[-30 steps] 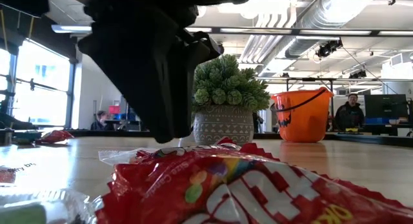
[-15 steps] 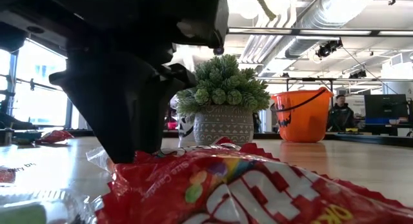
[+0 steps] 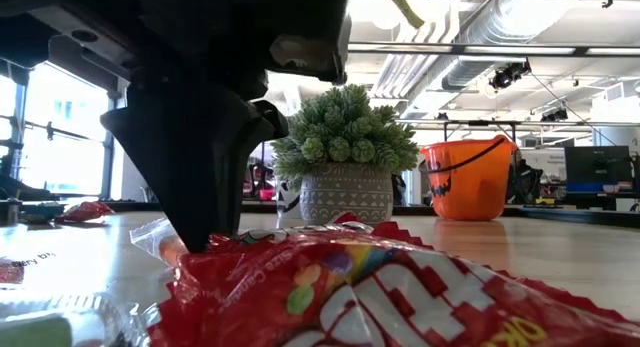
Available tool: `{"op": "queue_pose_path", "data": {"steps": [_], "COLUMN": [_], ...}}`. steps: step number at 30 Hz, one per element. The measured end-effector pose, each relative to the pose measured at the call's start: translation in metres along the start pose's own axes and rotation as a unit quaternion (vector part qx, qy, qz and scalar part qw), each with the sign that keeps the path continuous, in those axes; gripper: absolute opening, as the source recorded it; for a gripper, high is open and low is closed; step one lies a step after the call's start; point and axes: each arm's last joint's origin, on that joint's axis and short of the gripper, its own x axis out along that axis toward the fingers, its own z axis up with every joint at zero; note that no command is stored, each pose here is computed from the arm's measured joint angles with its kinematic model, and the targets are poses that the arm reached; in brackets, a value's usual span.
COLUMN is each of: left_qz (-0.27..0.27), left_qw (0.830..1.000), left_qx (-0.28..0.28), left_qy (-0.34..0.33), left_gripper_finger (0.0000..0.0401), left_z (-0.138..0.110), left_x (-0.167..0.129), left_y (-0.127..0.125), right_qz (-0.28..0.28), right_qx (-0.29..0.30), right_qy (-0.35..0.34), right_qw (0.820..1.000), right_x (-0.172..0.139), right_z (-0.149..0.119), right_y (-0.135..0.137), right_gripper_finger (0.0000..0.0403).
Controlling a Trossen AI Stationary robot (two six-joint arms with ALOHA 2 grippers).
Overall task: Sort candy
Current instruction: Put the orange gummy into the green bucket
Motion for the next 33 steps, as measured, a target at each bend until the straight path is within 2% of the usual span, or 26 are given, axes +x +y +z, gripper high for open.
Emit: {"op": "queue_pose_path", "data": {"steps": [5,13,17,21,28,31,33], "left_qz": [0.007,-0.006,-0.028,-0.054,-0.144,-0.146,-0.121], "left_qw": [1.0,0.998,0.994,0.99,0.975,0.973,0.978], "left_qx": [0.008,0.001,-0.038,-0.088,-0.165,-0.177,-0.172], "left_qy": [-0.009,-0.067,-0.095,-0.1,-0.043,-0.023,-0.015], "left_gripper_finger": [0.0007,0.0001,0.0001,0.0001,0.0,0.0,0.0], "left_z": [-0.002,-0.008,-0.02,-0.044,-0.102,-0.124,-0.138], "left_x": [-0.018,-0.09,-0.132,-0.174,-0.228,-0.237,-0.237], "left_y": [0.002,0.007,0.007,0.002,-0.025,-0.042,-0.051], "right_qz": [-0.002,-0.006,-0.008,-0.006,0.007,0.014,0.017], "right_qx": [0.002,0.017,0.029,0.038,0.059,0.062,0.063], "right_qy": [0.0,-0.002,-0.002,-0.004,-0.009,-0.011,-0.012], "right_qw": [1.0,1.0,1.0,0.999,0.998,0.998,0.998], "right_x": [0.001,0.005,0.007,0.007,0.008,0.008,0.008], "right_z": [0.004,0.018,0.025,0.029,0.032,0.033,0.033], "right_y": [-0.001,-0.006,-0.008,-0.009,-0.007,-0.006,-0.005], "right_gripper_finger": [0.0149,0.0149,0.0149,0.0149,0.0149,0.0149,0.0149]}}
